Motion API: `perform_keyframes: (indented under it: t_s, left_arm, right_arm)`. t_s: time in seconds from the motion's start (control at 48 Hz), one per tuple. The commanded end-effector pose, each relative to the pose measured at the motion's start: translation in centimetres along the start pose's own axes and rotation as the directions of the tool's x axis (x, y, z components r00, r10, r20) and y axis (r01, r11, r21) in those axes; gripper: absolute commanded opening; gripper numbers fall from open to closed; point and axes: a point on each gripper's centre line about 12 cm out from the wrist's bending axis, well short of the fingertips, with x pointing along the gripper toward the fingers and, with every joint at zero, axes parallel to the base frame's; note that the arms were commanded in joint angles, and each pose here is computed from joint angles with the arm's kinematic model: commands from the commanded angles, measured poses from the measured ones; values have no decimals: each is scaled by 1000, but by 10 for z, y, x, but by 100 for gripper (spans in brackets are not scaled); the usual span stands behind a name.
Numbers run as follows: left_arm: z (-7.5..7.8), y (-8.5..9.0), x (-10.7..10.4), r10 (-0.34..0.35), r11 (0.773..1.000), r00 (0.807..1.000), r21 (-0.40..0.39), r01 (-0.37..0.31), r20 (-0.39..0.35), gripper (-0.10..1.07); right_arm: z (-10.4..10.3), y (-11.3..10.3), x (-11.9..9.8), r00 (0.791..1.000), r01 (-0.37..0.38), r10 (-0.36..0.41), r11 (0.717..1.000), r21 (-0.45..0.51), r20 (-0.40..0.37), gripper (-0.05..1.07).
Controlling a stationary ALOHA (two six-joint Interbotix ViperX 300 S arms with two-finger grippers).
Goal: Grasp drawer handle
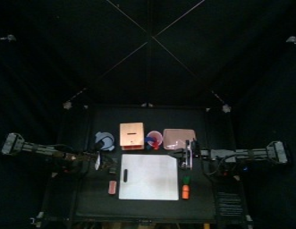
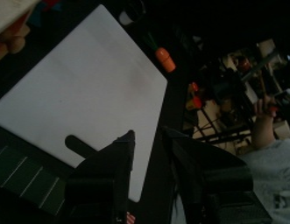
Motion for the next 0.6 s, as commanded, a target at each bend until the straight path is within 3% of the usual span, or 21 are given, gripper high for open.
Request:
perform_keyframes:
  t_s: [0.0,0.312,0.583]
  left_arm:
    - [9,-6,4,-2,999,999,-47,4,38,72]
    - [23,1,13,58,991,987,-131,-38,152,73]
    - [29,14,22,154,954,962,-287,-86,224,82]
  right_arm:
    - [17,-7,14,999,42,-43,998,53,27,2]
    - [38,-22,58,993,113,-110,989,100,-35,2]
    - [49,-58,111,956,220,-186,966,135,-228,2]
